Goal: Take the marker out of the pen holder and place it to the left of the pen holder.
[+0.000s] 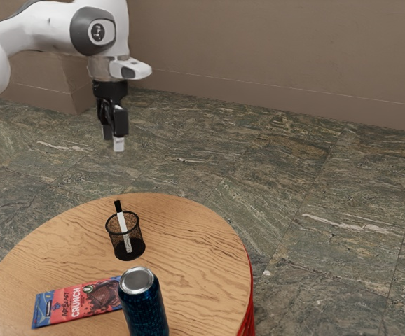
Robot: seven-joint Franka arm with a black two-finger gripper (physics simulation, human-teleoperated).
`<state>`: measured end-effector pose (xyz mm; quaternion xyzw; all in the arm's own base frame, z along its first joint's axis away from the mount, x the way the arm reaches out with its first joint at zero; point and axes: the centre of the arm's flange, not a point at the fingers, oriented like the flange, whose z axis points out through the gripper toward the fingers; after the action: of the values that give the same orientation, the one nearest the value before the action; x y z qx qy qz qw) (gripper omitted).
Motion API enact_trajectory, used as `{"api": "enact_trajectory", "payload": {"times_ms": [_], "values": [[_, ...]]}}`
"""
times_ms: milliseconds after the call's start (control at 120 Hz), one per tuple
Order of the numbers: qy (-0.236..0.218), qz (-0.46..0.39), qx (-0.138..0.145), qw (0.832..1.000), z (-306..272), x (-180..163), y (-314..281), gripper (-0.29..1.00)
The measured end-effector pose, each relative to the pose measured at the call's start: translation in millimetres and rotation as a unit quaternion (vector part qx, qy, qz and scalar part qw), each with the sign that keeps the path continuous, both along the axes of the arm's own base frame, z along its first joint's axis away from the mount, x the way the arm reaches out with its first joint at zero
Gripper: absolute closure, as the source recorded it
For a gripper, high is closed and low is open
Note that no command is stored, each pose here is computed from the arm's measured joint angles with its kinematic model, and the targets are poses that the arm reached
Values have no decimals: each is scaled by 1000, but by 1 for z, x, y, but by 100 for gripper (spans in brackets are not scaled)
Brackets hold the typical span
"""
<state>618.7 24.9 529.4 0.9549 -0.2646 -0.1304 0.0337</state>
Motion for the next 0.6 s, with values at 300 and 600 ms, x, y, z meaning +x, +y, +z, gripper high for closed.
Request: {"api": "enact_trajectory", "payload": {"times_ms": [300, 600], "values": [[66, 10, 6, 998, -77, 13, 15, 3], [147, 27, 2, 989, -182, 25, 33, 4]]}}
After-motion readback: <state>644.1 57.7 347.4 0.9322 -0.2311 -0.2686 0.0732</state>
